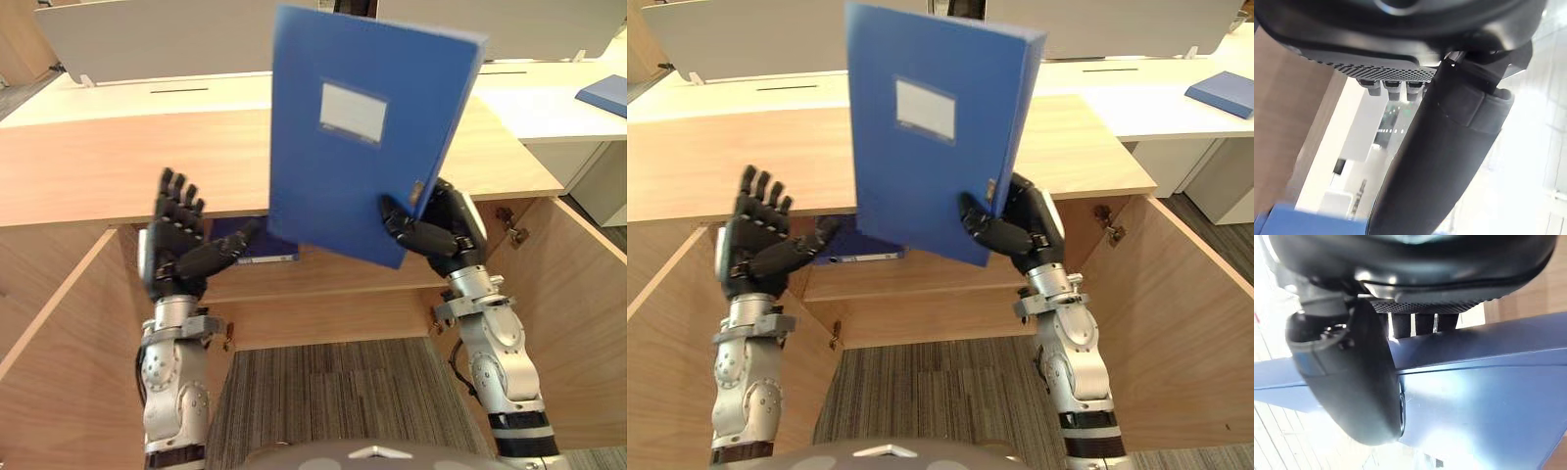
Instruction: Walk over to the cabinet, pick up the folder, carry it to the office cabinet, place the folder inside the office cabinet, then close the office cabinet door
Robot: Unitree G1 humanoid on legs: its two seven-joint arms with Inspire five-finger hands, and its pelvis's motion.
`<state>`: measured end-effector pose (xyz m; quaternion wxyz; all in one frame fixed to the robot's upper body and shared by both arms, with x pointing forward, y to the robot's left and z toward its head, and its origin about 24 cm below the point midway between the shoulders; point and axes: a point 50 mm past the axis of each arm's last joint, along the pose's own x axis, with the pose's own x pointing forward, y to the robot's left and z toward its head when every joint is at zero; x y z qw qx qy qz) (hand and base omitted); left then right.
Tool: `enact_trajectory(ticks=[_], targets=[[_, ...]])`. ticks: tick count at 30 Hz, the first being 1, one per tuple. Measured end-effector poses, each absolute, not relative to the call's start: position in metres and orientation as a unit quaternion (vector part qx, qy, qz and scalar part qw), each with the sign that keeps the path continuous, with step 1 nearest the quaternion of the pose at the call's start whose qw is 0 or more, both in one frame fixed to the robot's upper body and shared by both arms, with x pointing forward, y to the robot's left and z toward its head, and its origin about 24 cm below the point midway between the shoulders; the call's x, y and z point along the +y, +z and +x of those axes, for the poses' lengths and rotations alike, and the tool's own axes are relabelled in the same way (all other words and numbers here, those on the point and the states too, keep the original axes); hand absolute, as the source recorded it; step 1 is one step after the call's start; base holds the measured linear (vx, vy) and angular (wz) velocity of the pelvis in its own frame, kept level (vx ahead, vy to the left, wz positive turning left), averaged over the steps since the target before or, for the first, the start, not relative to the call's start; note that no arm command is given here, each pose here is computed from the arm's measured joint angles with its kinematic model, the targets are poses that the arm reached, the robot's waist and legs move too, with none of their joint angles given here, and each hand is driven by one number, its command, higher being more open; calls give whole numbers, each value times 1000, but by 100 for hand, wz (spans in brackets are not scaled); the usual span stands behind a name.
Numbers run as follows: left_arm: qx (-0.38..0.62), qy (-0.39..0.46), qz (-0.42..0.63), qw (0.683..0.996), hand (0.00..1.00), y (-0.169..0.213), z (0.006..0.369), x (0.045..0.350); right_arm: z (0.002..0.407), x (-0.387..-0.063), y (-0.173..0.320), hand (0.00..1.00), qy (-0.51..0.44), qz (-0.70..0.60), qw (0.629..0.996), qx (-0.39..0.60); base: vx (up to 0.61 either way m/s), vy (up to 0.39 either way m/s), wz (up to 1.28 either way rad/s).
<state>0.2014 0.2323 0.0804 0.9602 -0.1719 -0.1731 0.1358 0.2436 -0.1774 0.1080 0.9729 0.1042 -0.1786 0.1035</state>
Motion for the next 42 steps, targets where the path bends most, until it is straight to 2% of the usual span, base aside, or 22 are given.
enact_trajectory(ticks=[2, 8, 16, 24, 29, 36, 42], targets=[[-170, 178, -174, 954, 100, 76, 194, 242, 242, -180, 112, 0, 93, 109, 971, -191, 6, -7, 7], [-141, 223, -170, 949, 100, 62, 179, 248, 241, -176, 113, 0, 93, 121, 969, -196, 10, -13, 11], [3, 252, -146, 957, 100, 0, 169, 246, 231, -164, 97, 0, 102, 144, 971, -163, 6, -6, 4], [152, 223, -124, 955, 100, -56, 153, 226, 225, -129, 87, 0, 178, 160, 962, -132, 1, -5, 1], [263, 172, -72, 946, 100, -91, 135, 217, 219, -99, 66, 0, 249, 162, 952, -76, 0, -5, -1], [324, 136, -27, 936, 100, -110, 127, 219, 214, -82, 40, 0, 306, 116, 945, -2, -6, -13, -2], [366, 123, 9, 922, 100, -122, 125, 227, 226, -80, 45, 0, 342, 19, 939, -15, -23, -14, -2]])
